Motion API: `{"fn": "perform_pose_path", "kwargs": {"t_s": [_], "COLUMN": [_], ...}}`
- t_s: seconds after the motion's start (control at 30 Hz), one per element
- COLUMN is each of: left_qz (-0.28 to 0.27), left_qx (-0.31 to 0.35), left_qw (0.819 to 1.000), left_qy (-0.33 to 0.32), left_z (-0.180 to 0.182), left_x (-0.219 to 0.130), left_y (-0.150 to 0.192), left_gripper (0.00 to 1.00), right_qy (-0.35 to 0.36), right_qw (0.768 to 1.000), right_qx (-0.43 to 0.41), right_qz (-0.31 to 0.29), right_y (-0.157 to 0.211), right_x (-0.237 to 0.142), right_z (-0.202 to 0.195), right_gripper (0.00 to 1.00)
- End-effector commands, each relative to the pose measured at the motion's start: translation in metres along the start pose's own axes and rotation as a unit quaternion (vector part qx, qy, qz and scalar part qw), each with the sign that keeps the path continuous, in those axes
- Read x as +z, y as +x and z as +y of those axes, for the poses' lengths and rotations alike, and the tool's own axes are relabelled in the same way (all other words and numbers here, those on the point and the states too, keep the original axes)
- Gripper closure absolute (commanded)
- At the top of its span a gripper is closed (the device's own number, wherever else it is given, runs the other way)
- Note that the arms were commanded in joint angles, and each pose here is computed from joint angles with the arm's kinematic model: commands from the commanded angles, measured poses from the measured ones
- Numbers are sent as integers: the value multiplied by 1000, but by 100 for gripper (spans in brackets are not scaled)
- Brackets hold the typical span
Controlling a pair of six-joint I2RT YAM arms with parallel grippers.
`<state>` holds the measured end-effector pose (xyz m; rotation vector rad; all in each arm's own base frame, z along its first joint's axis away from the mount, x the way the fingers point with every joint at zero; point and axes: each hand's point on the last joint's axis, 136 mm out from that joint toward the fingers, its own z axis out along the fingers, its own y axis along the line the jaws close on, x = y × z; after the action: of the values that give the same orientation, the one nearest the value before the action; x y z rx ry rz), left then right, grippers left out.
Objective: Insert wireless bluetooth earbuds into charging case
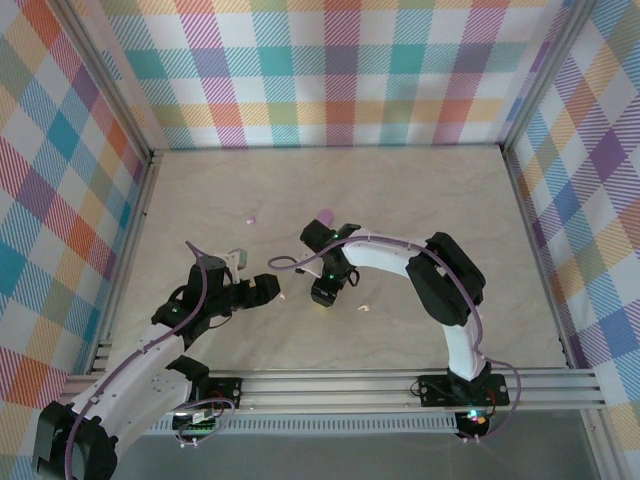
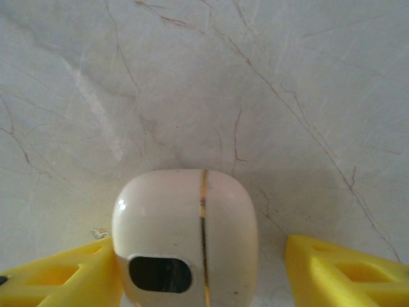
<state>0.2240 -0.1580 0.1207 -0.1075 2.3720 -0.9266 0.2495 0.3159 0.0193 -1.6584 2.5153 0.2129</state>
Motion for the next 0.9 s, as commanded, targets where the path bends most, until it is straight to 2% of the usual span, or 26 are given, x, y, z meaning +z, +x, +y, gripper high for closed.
{"fn": "perform_pose_path", "kwargs": {"t_s": [0.0, 0.3, 0.5, 0.7, 0.87], "left_qz": [3, -17, -59, -88, -109], "left_qx": [-8, 25, 66, 110, 157], "left_qw": [1000, 999, 994, 985, 967], "left_qy": [-9, 21, 58, 103, 171], "left_z": [4, -5, -18, -42, -73], "left_x": [-1, -5, -18, -33, -45], "left_y": [2, 0, -6, -16, -23], "left_gripper": [17, 18, 21, 23, 25], "right_qy": [-15, 11, 35, 76, 134], "right_qw": [1000, 999, 993, 979, 958], "right_qx": [-11, -26, -42, -71, -131], "right_qz": [13, -26, -105, -176, -218], "right_y": [8, -2, -19, -34, -36], "right_x": [8, -9, -35, -67, -90], "right_z": [10, 4, 3, -1, 1], "right_gripper": [41, 50, 54, 53, 53]}}
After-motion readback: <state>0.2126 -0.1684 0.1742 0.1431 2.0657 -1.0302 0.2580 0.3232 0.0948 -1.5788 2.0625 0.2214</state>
